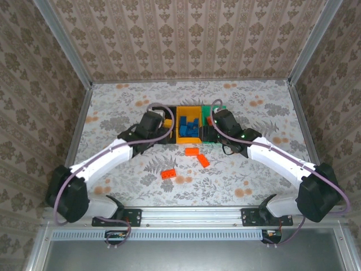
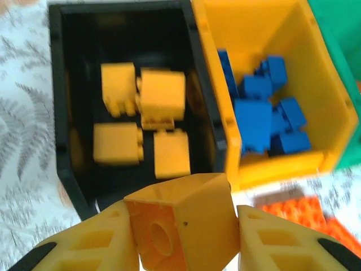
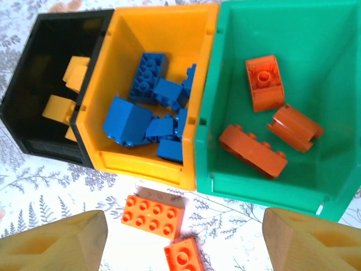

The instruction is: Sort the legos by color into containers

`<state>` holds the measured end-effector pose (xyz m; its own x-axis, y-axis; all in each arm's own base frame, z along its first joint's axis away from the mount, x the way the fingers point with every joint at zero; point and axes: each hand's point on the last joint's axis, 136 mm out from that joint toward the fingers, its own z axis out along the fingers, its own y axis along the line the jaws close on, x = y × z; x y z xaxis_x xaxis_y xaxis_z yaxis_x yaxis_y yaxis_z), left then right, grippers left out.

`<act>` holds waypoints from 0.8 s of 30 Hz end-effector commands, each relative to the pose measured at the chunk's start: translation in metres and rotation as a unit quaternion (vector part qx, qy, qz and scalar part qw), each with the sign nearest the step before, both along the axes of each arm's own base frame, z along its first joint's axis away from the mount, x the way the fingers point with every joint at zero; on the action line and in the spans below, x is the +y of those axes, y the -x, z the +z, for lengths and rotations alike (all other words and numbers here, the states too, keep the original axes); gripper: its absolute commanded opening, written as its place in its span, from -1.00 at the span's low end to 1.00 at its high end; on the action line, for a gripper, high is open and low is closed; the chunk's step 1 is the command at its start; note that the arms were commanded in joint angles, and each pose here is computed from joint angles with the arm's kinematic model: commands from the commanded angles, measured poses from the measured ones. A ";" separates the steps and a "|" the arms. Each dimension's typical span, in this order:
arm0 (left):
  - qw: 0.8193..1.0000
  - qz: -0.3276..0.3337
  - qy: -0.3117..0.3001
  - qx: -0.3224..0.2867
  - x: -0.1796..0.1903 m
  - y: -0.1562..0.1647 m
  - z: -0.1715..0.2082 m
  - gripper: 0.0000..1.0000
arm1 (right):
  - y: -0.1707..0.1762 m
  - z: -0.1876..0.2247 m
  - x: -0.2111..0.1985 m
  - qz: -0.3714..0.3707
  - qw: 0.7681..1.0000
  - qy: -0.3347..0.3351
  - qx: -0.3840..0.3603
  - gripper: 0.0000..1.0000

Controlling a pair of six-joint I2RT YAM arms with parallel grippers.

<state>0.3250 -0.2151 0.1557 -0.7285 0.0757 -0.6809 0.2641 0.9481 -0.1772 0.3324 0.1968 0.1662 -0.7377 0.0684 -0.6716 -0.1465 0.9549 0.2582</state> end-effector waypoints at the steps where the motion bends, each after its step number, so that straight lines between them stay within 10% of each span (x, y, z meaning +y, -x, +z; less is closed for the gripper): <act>1: 1.000 0.015 -0.013 -0.006 0.005 -0.033 0.002 -0.26 | 0.007 -0.004 -0.009 -0.014 1.000 -0.001 0.009 0.49; 10: 0.999 0.035 -0.017 0.036 0.002 -0.079 -0.026 -0.19 | 0.038 -0.033 -0.019 0.005 0.999 0.010 0.053 0.48; 24: 0.999 -0.022 0.034 -0.009 -0.035 -0.063 0.035 0.74 | 0.070 -0.098 -0.004 0.081 0.985 0.053 0.143 0.48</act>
